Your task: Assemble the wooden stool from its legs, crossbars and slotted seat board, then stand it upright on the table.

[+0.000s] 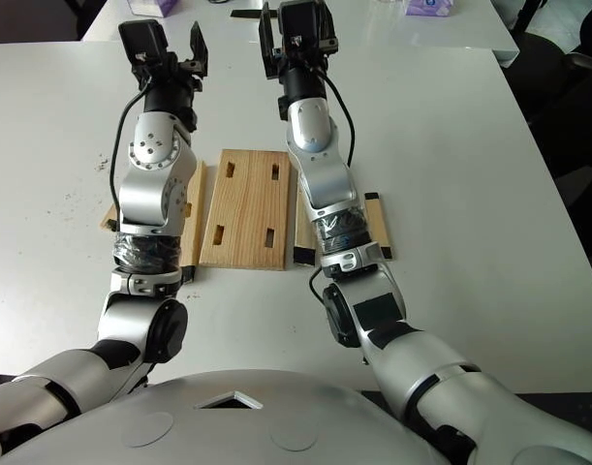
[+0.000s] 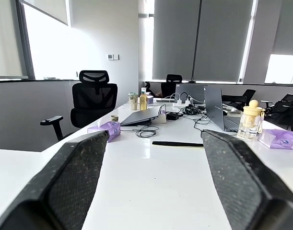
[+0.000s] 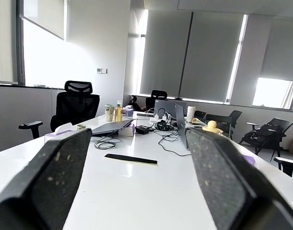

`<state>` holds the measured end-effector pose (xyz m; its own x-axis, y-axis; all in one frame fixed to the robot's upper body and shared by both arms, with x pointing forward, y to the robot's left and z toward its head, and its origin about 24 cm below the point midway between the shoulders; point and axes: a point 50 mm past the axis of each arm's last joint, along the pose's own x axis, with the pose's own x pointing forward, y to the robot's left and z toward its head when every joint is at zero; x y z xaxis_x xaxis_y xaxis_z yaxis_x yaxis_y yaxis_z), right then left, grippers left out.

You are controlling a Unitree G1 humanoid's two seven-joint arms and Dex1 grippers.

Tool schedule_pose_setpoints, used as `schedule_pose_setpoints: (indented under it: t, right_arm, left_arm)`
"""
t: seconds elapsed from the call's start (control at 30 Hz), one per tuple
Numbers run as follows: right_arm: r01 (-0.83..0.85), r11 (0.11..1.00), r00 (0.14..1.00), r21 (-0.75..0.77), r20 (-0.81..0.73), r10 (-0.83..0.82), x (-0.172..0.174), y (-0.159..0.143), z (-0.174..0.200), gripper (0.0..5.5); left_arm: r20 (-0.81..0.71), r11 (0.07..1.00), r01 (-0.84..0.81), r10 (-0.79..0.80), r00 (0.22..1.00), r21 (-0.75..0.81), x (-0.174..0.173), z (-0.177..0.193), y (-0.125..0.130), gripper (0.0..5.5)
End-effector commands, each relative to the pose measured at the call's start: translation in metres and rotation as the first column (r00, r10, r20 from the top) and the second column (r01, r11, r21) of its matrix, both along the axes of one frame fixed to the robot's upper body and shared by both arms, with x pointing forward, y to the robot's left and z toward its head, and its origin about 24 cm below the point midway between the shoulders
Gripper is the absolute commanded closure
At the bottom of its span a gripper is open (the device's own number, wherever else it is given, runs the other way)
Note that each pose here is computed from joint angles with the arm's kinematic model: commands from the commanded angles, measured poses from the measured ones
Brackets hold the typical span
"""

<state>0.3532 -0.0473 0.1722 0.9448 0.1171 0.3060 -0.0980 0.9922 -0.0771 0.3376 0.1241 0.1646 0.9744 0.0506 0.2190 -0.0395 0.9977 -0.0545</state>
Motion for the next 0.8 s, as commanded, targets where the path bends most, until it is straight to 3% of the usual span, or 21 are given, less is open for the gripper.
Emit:
schedule_pose_setpoints:
  t: [0.03,0.2,0.33,0.43,0.63,0.8]
  right_arm:
    - [0.012,0.998,1.0,0.055,-0.022,-0.01,-0.004,0.005,-0.003,1.9]
    - [0.025,0.999,1.0,0.039,-0.007,-0.025,0.001,0.008,-0.001,1.9]
    - [0.005,1.0,0.999,0.02,-0.038,-0.004,0.009,0.018,-0.004,1.9]
    - [-0.018,1.0,0.997,0.007,-0.074,0.018,0.009,0.025,-0.011,1.9]
    - [0.027,0.996,0.99,0.08,-0.14,-0.015,0.011,0.01,-0.022,1.9]
    - [0.008,0.998,0.991,0.058,-0.131,0.0,0.005,0.014,-0.023,1.9]
  left_arm:
    - [-0.023,0.999,-0.01,0.011,1.0,0.044,-0.006,-0.002,0.032,2.37]
    - [-0.047,0.999,0.022,-0.02,0.999,0.038,-0.01,-0.004,0.053,2.37]
    - [-0.111,0.982,0.188,-0.187,0.976,0.001,-0.017,-0.011,0.068,2.37]
    - [-0.208,0.953,0.293,-0.274,0.939,0.069,-0.026,-0.02,0.098,2.37]
    - [-0.441,0.95,0.282,-0.196,0.876,0.137,-0.045,-0.047,0.171,2.37]
    - [-0.604,0.908,0.399,-0.247,0.758,0.129,-0.077,-0.089,0.189,2.07]
